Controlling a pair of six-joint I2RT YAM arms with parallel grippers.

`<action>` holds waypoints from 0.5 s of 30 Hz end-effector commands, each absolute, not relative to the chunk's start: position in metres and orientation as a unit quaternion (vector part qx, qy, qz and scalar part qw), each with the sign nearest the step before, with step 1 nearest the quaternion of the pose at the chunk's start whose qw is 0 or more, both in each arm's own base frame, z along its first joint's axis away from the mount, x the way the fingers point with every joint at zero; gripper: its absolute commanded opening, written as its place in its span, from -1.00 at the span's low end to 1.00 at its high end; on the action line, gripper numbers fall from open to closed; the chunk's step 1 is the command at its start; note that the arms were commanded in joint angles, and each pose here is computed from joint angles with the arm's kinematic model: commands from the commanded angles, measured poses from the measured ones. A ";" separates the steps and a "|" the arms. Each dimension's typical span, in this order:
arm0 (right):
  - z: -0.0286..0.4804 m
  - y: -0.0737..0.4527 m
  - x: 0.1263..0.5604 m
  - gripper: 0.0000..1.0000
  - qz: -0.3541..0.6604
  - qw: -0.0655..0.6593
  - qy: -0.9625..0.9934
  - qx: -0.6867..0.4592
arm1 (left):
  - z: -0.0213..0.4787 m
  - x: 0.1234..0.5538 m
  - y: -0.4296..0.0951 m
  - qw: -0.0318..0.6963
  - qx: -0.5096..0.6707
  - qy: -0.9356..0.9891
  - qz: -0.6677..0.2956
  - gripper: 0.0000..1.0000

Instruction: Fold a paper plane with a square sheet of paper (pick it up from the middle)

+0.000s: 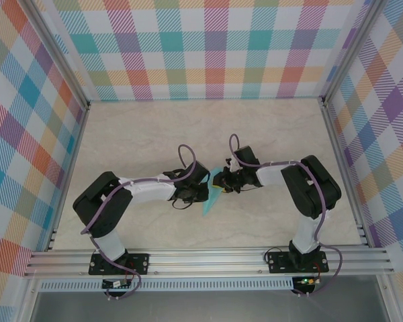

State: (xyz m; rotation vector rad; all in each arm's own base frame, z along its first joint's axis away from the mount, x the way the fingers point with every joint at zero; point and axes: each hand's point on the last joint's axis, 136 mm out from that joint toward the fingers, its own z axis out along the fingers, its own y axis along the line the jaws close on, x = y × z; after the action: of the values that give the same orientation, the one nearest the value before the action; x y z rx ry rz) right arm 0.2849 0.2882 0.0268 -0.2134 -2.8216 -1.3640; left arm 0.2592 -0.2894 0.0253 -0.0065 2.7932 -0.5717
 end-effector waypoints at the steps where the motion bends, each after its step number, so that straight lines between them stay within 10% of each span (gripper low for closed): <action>1: 0.036 0.294 0.289 -0.75 -0.436 -0.012 -0.899 -0.038 | 0.047 0.268 -0.290 0.171 -0.015 0.958 -0.229 -0.75; 15: 0.103 0.211 0.284 -0.85 -0.175 -0.112 -0.976 0.066 | 0.112 0.253 -0.220 0.285 -0.079 0.931 -0.213 -0.58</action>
State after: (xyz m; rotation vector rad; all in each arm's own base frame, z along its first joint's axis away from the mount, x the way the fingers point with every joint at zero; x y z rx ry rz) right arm 0.2984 0.2548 0.0944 0.0803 -3.1773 -1.0371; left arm 0.2536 -0.2531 0.1165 -0.1132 2.5106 -0.6910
